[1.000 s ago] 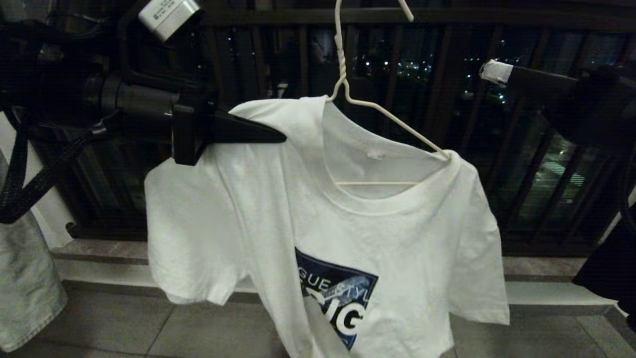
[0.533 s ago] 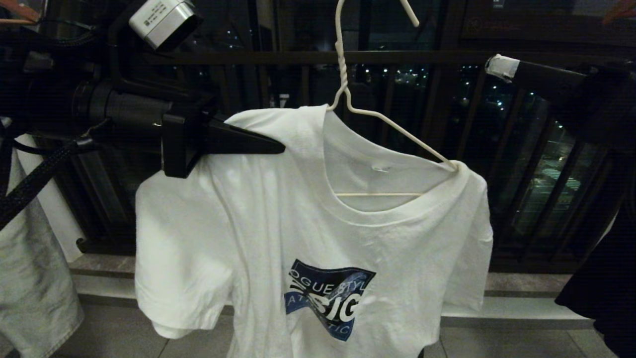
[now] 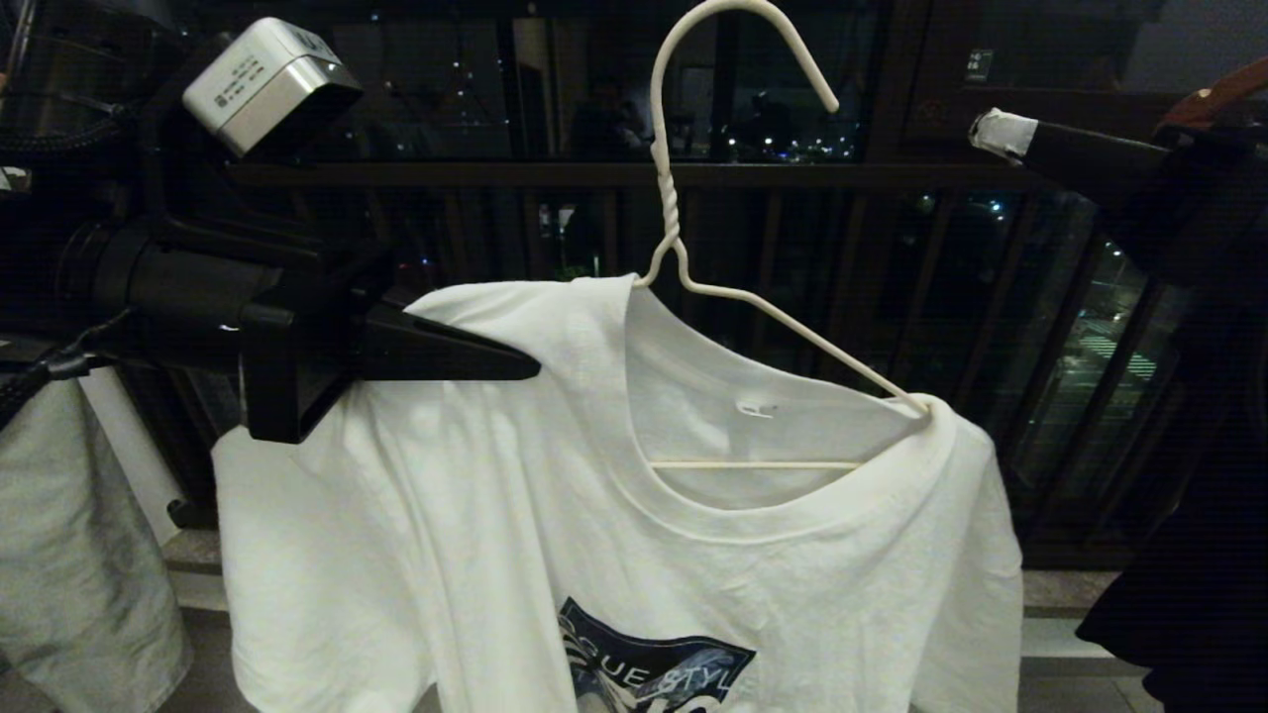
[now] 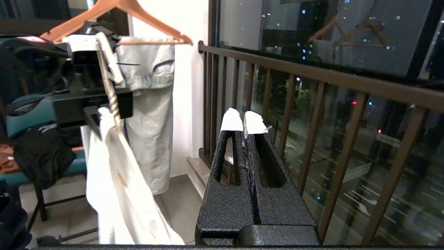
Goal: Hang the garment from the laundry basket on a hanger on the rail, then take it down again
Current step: Hang the clothes rack on the clothesline
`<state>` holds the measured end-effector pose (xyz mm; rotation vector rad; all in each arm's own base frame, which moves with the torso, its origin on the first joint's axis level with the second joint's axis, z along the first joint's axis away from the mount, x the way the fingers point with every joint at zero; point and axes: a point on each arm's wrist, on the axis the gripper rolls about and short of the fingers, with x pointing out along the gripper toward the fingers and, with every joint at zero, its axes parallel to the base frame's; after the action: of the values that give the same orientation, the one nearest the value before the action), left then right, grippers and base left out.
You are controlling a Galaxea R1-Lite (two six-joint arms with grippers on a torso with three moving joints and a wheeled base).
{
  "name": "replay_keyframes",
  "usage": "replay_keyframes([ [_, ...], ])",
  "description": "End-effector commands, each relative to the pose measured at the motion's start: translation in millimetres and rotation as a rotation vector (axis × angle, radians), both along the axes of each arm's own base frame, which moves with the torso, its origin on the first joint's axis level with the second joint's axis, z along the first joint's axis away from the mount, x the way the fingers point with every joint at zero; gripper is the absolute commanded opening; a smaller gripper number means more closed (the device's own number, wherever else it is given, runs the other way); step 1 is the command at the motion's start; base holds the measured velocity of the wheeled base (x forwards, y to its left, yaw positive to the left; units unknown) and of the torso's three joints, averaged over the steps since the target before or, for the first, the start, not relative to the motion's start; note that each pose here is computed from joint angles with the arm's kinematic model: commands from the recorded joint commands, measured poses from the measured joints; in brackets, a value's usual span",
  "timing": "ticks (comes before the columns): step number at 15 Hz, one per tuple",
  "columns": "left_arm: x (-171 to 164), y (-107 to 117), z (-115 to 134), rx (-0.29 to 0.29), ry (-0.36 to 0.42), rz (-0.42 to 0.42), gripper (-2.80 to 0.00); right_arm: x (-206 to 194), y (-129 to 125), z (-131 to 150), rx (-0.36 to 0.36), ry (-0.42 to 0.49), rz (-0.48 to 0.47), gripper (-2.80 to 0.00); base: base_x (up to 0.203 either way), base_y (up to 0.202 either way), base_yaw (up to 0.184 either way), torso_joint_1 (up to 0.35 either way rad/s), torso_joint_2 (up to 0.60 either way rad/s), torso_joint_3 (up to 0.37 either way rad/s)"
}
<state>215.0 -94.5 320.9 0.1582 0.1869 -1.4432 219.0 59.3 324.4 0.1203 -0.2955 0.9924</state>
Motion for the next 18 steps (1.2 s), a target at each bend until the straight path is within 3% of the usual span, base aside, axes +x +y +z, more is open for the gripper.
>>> replay_keyframes([
  [1, -12, 4, 1, -0.005, -0.007, -0.005, -2.80, -5, -1, 1, 0.004, -0.008, 0.003, -2.80, 0.000, 0.000, 0.000, 0.210, -0.50, -0.303],
  [11, -41, 19, -15, 0.005, 0.041, 0.022, -2.80, -71, -15, -25, -0.010, 0.064, -0.002, -2.80, 0.000, 0.000, 0.000, 0.239, -0.55, -0.310],
  [18, -49, 23, -27, 0.004, 0.159, 0.053, -2.80, -78, -17, -30, -0.010, 0.093, -0.028, -2.80, 0.000, 0.000, 0.000, 0.224, -0.49, -0.262],
])
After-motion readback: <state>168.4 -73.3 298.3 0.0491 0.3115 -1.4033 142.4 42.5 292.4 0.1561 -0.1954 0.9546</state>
